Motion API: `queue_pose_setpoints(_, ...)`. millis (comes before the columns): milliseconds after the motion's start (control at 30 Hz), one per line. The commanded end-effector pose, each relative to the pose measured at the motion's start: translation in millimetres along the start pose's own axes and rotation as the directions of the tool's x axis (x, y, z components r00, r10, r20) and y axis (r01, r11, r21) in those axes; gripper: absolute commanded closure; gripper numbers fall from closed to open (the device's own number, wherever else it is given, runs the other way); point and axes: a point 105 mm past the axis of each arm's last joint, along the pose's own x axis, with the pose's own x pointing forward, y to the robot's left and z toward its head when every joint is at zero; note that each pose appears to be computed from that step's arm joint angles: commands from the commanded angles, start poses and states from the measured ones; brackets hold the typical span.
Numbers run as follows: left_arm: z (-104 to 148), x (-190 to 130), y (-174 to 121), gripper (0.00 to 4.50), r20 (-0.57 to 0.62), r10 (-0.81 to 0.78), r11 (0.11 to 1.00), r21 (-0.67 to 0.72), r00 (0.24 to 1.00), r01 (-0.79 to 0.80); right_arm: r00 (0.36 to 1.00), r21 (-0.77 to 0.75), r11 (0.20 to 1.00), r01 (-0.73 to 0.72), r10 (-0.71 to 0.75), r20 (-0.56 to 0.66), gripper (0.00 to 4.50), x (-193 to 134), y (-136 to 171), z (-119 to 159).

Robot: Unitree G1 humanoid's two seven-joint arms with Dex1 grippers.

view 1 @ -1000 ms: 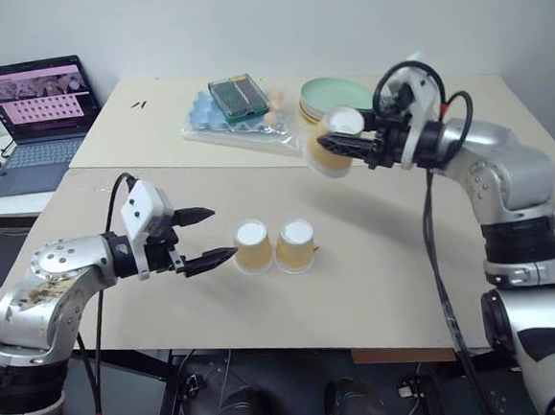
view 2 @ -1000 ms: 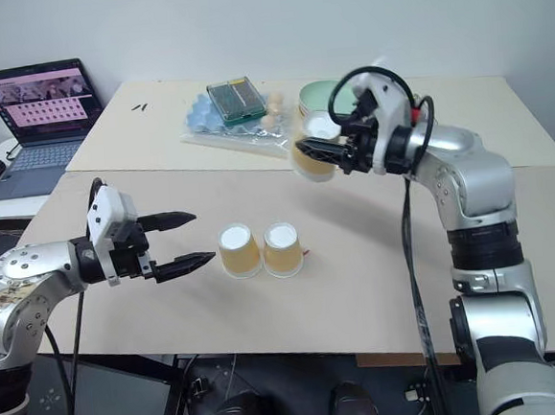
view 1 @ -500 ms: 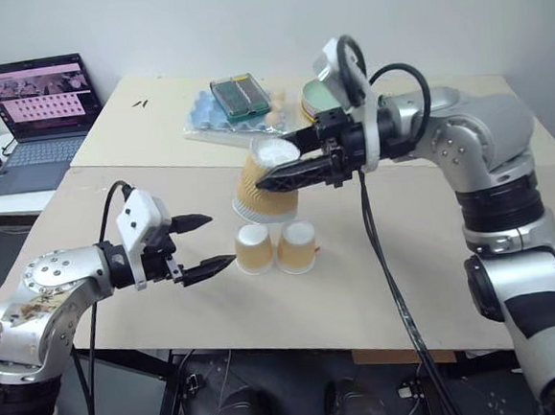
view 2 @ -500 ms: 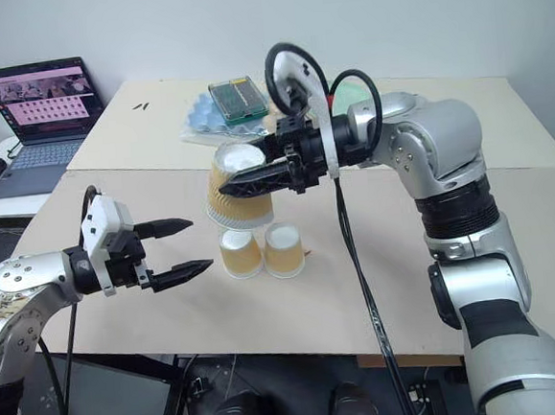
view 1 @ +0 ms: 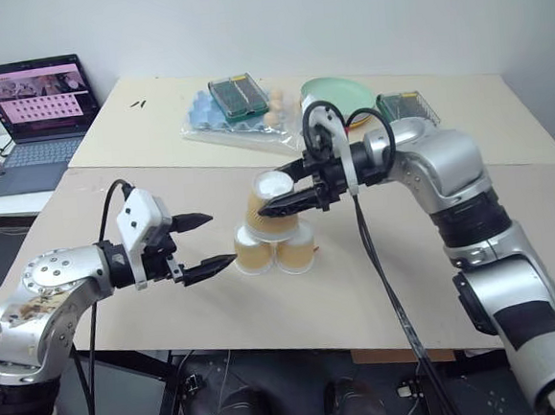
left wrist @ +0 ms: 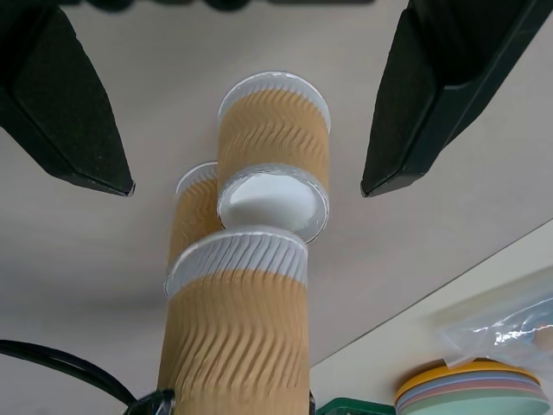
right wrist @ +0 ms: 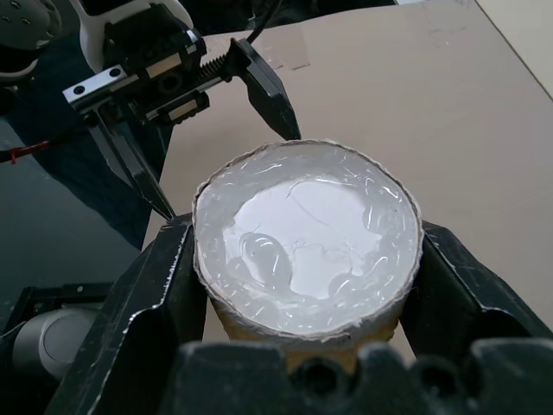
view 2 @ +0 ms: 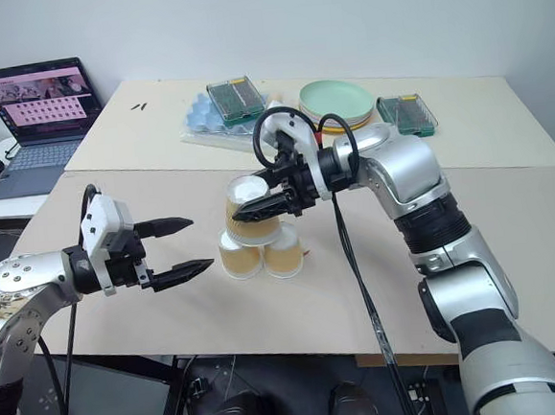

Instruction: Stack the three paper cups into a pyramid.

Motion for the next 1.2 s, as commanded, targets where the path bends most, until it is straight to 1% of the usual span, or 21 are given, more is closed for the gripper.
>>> queue_pose_setpoints(33,13,-3,1,0.00,0.020,0.005,0.999,0.051,1.000,-0.006,1.000,-0.050,0.999,0.001,0.000,0.022,1.67,2,2,7)
queue_pose_setpoints(100,13,-3,1,0.00,0.021,0.007,0.999,0.051,1.000,-0.008,1.000,-0.051,0.999,0.006,-0.005,0.025,0.68,3,1,5)
queue_pose_setpoints(167,14,-3,2,0.00,0.022,0.008,0.999,0.052,1.000,-0.009,1.000,-0.055,0.998,0.009,-0.007,0.030,0.15,3,0,5)
queue_pose_setpoints(200,14,-3,2,0.00,0.024,0.008,0.999,0.052,1.000,-0.010,0.999,-0.059,0.998,0.015,-0.013,0.033,0.06,3,0,6)
queue_pose_setpoints(267,15,-3,2,0.00,0.026,0.008,0.998,0.055,1.000,-0.010,0.998,-0.088,0.995,0.039,-0.035,0.047,0.06,-1,-2,12)
queue_pose_setpoints(400,16,-3,2,0.00,0.030,0.010,0.999,0.053,0.999,-0.011,0.988,-0.116,0.993,0.010,0.009,0.157,0.06,-29,12,53)
queue_pose_setpoints(533,16,-7,8,0.00,0.045,0.046,0.998,0.028,0.998,-0.048,0.939,-0.091,0.996,-0.009,0.040,0.341,0.06,-75,31,101)
queue_pose_setpoints(633,16,-14,16,0.00,0.073,0.117,0.993,-0.015,0.990,-0.117,0.892,-0.037,0.996,0.080,-0.054,0.450,0.06,-104,29,118)
queue_pose_setpoints(700,16,-22,29,0.00,0.105,0.214,0.976,-0.065,0.971,-0.208,0.837,0.029,0.980,0.196,-0.183,0.516,0.06,-126,18,123)
queue_pose_setpoints(733,15,-27,38,0.00,0.111,0.278,0.959,-0.084,0.954,-0.270,0.797,0.094,0.949,0.300,-0.304,0.522,0.06,-138,4,116)
queue_pose_setpoints(800,11,-36,55,0.00,0.118,0.410,0.911,-0.098,0.905,-0.400,0.697,0.183,0.817,0.547,-0.565,0.442,0.06,-157,-27,86)
queue_pose_setpoints(833,10,-40,61,0.00,0.120,0.454,0.890,-0.101,0.883,-0.444,0.651,0.199,0.756,0.623,-0.643,0.403,0.06,-164,-35,74)
queue_pose_setpoints(867,8,-45,73,0.00,0.112,0.534,0.845,-0.101,0.838,-0.525,0.580,0.214,0.651,0.728,-0.752,0.315,0.06,-173,-49,51)
queue_pose_setpoints(900,3,-51,87,0.00,0.096,0.626,0.780,-0.098,0.774,-0.618,0.474,0.219,0.508,0.833,-0.860,0.189,0.06,-184,-63,18)
queue_pose_setpoints(933,-5,-60,104,0.00,0.070,0.726,0.688,-0.093,0.684,-0.720,0.321,0.190,0.325,0.927,-0.946,0.050,0.06,-198,-74,-22)
queue_pose_setpoints(967,-11,-66,116,0.00,0.062,0.799,0.602,-0.105,0.599,-0.792,0.167,0.114,0.157,0.981,-0.982,-0.091,0.06,-210,-76,-66)
queue_pose_setpoints(1000,-17,-69,124,0.00,0.060,0.846,0.534,-0.116,0.530,-0.838,0.045,0.022,0.041,0.999,-0.982,-0.182,0.06,-218,-72,-102)
queue_pose_setpoints(1033,-25,-70,129,0.00,0.047,0.878,0.478,-0.119,0.476,-0.870,-0.027,-0.033,-0.021,0.999,-0.977,-0.214,0.06,-221,-65,-126)
queue_pose_setpoints(1067,-36,-69,132,0.00,0.030,0.895,0.445,-0.136,0.446,-0.885,-0.073,-0.016,-0.071,0.997,-0.976,-0.205,0.06,-222,-60,-140)
queue_pose_setpoints(1167,-57,-68,134,0.00,0.006,0.921,0.382,-0.213,0.390,-0.899,-0.137,0.053,-0.146,0.988,-0.979,-0.150,0.06,-218,-48,-160)
queue_pose_setpoints(1200,-62,-69,136,0.00,0.002,0.929,0.360,-0.224,0.369,-0.906,-0.150,0.042,-0.157,0.987,-0.980,-0.134,0.06,-218,-44,-165)
